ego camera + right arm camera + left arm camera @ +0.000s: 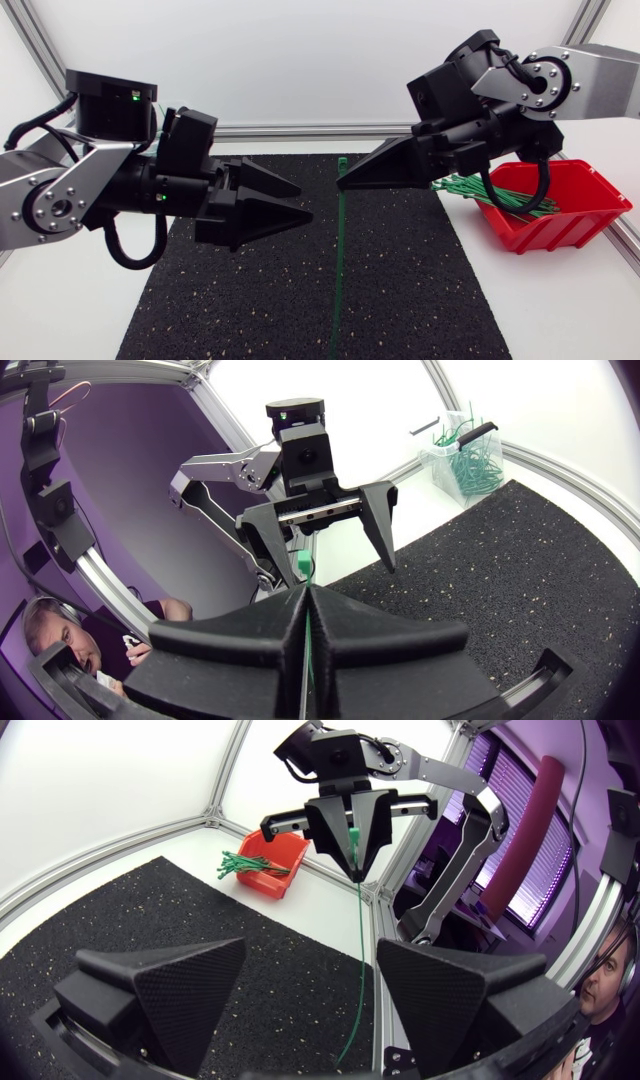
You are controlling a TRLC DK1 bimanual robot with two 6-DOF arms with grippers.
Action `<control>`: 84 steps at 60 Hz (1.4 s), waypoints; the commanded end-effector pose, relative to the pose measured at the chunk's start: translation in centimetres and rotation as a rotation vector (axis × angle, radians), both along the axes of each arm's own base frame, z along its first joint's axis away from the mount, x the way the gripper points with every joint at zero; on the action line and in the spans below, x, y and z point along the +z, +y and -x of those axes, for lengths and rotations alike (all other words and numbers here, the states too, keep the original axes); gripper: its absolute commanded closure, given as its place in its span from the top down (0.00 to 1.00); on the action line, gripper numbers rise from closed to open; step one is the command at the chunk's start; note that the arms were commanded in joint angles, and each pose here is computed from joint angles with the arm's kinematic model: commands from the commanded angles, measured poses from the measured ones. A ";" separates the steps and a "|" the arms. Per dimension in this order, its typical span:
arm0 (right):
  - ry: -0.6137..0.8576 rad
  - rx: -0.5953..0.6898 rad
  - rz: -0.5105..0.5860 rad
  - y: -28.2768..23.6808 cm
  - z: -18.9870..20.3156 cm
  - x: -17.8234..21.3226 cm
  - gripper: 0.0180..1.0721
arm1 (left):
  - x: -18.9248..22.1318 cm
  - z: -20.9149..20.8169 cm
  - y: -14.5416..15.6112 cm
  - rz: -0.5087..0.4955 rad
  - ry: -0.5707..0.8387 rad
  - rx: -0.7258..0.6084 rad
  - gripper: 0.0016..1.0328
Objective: Take a green cable tie from the red box, thread the tail through the head to close it, then place it in the transparent bin on the left.
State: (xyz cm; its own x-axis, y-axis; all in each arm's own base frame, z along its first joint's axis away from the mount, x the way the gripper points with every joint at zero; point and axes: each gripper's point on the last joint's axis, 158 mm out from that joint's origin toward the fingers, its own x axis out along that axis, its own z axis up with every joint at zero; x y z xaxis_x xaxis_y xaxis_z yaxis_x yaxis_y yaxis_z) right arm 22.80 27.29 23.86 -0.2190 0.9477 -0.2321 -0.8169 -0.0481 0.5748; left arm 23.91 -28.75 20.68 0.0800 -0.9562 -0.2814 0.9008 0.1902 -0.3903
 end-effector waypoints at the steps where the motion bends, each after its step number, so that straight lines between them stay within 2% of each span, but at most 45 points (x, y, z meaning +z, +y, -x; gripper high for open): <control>1: 0.032 0.010 -0.017 0.3 0.2 1.0 0.06 | 1.6 -0.5 -0.4 0.030 -0.003 -0.010 0.89; 25: 0.118 0.010 -0.022 0.7 -0.9 0.4 0.06 | 1.7 -0.9 -0.6 0.046 0.039 -0.021 0.89; 44: 0.096 0.000 -0.027 0.4 -1.1 0.5 0.06 | 1.5 -0.7 -0.8 0.048 0.043 -0.032 0.89; 56: 0.080 -0.026 0.008 0.3 -1.6 -0.1 0.06 | 1.1 -0.5 -1.1 0.049 0.039 -0.040 0.89; 69: 0.044 -0.111 0.049 0.0 -3.5 -0.5 0.06 | -0.1 -2.7 -1.0 -0.007 -0.004 0.076 0.88; 84: -0.043 -0.319 0.118 0.0 -7.1 -1.4 0.06 | -1.7 -5.6 -0.6 -0.099 -0.061 0.244 0.88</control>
State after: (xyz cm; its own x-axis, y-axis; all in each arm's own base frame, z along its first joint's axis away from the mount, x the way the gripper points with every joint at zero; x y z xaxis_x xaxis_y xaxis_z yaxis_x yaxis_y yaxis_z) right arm 29.92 27.28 23.10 0.0694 0.9423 -0.3275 -0.8407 0.2320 0.4893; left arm 29.06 -29.17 19.78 0.3025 -0.8884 -0.3453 0.8546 0.4133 -0.3145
